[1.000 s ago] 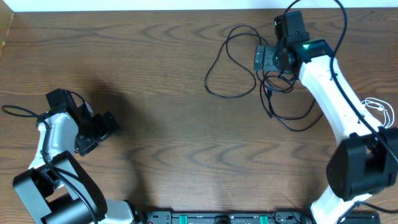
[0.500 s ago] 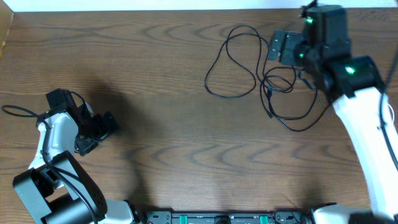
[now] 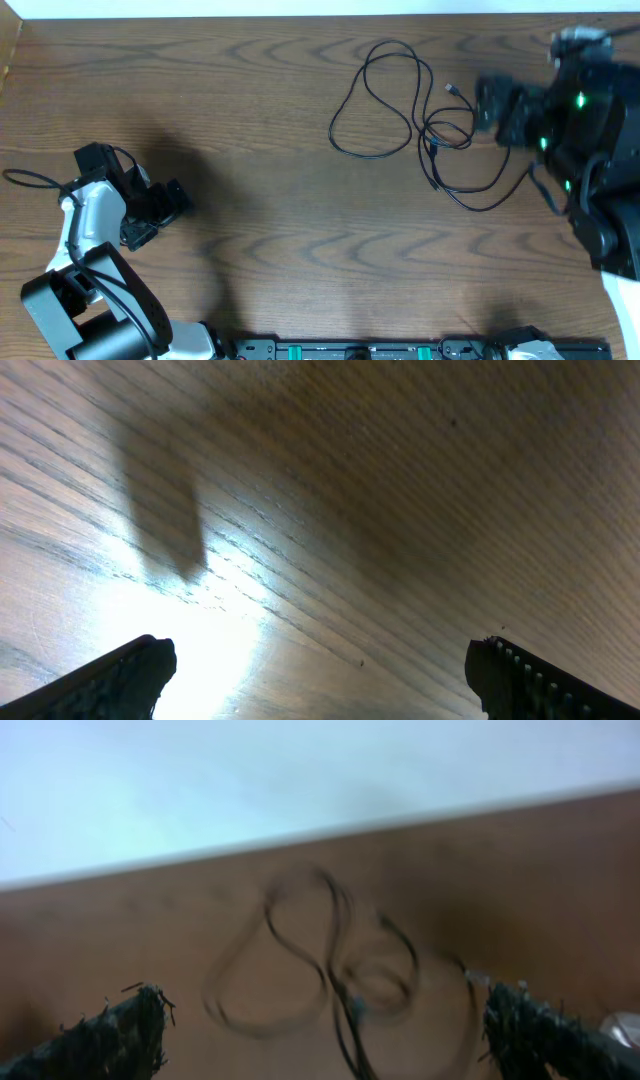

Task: Untangle cables

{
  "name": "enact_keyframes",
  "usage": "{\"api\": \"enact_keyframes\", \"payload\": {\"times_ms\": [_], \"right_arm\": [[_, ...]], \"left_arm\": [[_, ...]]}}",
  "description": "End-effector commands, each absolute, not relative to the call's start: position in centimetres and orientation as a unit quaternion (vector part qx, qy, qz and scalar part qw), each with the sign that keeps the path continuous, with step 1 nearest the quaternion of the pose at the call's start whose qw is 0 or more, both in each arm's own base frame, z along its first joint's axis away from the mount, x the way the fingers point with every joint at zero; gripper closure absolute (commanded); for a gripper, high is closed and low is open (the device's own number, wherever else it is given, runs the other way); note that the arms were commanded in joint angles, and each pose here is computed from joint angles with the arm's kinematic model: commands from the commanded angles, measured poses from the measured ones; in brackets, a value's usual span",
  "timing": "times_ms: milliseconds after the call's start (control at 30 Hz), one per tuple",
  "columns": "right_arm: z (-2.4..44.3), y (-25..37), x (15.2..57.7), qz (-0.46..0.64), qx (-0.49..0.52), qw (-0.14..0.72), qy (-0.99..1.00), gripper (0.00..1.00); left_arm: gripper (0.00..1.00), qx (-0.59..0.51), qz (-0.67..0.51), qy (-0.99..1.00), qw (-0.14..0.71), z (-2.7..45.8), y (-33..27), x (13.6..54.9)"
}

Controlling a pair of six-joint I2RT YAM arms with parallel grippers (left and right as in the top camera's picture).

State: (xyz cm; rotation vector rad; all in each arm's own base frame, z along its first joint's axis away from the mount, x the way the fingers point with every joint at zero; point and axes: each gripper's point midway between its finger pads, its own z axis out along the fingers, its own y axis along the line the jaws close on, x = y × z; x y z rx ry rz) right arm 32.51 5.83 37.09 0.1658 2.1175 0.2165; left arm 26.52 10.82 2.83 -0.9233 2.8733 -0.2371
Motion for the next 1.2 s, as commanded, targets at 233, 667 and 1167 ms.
{"api": "enact_keyframes", "payload": {"times_ms": [233, 667, 1167], "right_arm": [[26.7, 2.5, 28.8, 0.023, 0.089, 0.414, 0.906, 0.01], [20.4, 1.8, 28.5, 0.027, 0.099, 0.433, 0.896, 0.01], [22.9, 5.2, 31.4, 0.154, 0.055, 0.639, 0.751, 0.01]], "left_arm": [[0.02, -0.299, -0.073, 0.950, 0.048, 2.4, 10.9, 26.2], [0.02, -0.299, -0.073, 0.950, 0.048, 2.4, 10.9, 26.2], [0.02, -0.299, -0.073, 0.950, 0.048, 2.4, 10.9, 26.2]]}}
